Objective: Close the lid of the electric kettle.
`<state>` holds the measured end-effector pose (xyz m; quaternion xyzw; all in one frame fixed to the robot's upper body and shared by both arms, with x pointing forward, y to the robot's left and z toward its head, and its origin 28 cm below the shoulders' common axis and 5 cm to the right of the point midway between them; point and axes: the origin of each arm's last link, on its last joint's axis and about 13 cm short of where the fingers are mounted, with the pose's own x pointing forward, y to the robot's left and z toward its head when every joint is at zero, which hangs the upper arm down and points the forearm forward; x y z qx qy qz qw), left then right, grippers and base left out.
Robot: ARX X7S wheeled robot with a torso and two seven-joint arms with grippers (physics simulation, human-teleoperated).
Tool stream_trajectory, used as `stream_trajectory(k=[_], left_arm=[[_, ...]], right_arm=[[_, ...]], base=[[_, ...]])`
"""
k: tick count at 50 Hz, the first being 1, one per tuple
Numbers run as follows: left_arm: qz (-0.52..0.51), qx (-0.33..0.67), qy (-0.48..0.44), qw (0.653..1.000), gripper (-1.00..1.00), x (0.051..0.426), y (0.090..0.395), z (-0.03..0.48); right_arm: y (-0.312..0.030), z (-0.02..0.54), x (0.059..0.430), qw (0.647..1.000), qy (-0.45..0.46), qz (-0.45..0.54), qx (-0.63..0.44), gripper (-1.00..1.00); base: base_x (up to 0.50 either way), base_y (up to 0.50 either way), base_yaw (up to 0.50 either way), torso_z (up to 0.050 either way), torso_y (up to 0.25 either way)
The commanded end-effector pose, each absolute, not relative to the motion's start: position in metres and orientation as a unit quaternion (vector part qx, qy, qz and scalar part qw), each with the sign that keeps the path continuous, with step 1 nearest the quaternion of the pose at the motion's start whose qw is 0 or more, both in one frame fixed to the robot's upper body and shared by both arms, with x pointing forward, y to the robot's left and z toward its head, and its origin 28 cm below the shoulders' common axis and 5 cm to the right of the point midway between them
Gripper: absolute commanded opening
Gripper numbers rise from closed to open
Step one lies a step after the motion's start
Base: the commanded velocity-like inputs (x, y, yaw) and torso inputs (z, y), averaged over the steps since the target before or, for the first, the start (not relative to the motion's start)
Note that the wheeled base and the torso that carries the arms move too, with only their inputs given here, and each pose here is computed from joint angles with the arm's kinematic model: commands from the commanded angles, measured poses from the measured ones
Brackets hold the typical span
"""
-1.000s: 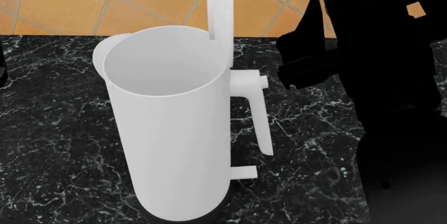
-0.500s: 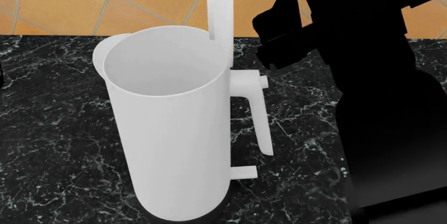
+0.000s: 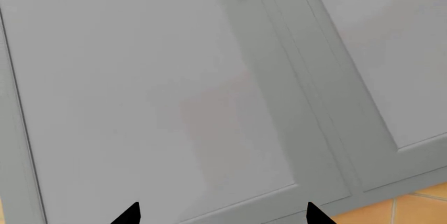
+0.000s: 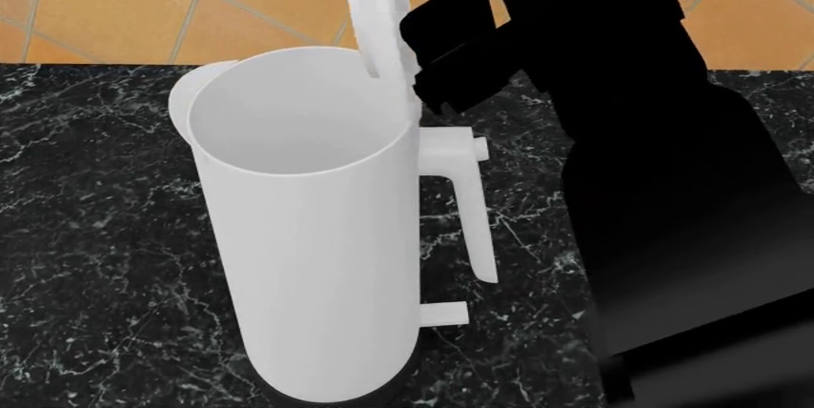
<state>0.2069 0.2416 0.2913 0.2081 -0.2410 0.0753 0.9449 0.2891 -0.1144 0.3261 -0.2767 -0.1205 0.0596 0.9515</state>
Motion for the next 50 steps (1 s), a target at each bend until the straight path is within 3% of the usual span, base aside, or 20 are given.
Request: stream_trajectory(k=[1, 24, 39, 50], left_arm=[[0.061, 0.197, -0.25, 0.946, 1.0, 0.206, 0.242, 0.291], [0.065, 0.195, -0.249, 0.946, 1.0, 0.201, 0.246, 0.292], [0.068, 0.194, -0.249, 0.946, 1.0, 0.201, 0.246, 0.291], [0.066, 0.193, -0.244, 0.948, 1.0, 0.202, 0.247, 0.288]], right_arm=[[-0.107, 0.331, 0.289, 0.95, -0.125, 0.076, -0.276, 1.0], [-0.09, 0.338, 0.281, 0.937, -0.137, 0.101, -0.304, 1.0], [-0.097, 0.344, 0.282, 0.941, -0.146, 0.083, -0.293, 1.0], [-0.111, 0.341, 0.233, 0.943, -0.176, 0.063, -0.277, 1.0]], base=[[0.0, 0.0, 0.0, 0.0, 0.0], [0.0, 0.0, 0.0, 0.0, 0.0], [0.0, 0.0, 0.0, 0.0, 0.0], [0.0, 0.0, 0.0, 0.0, 0.0]])
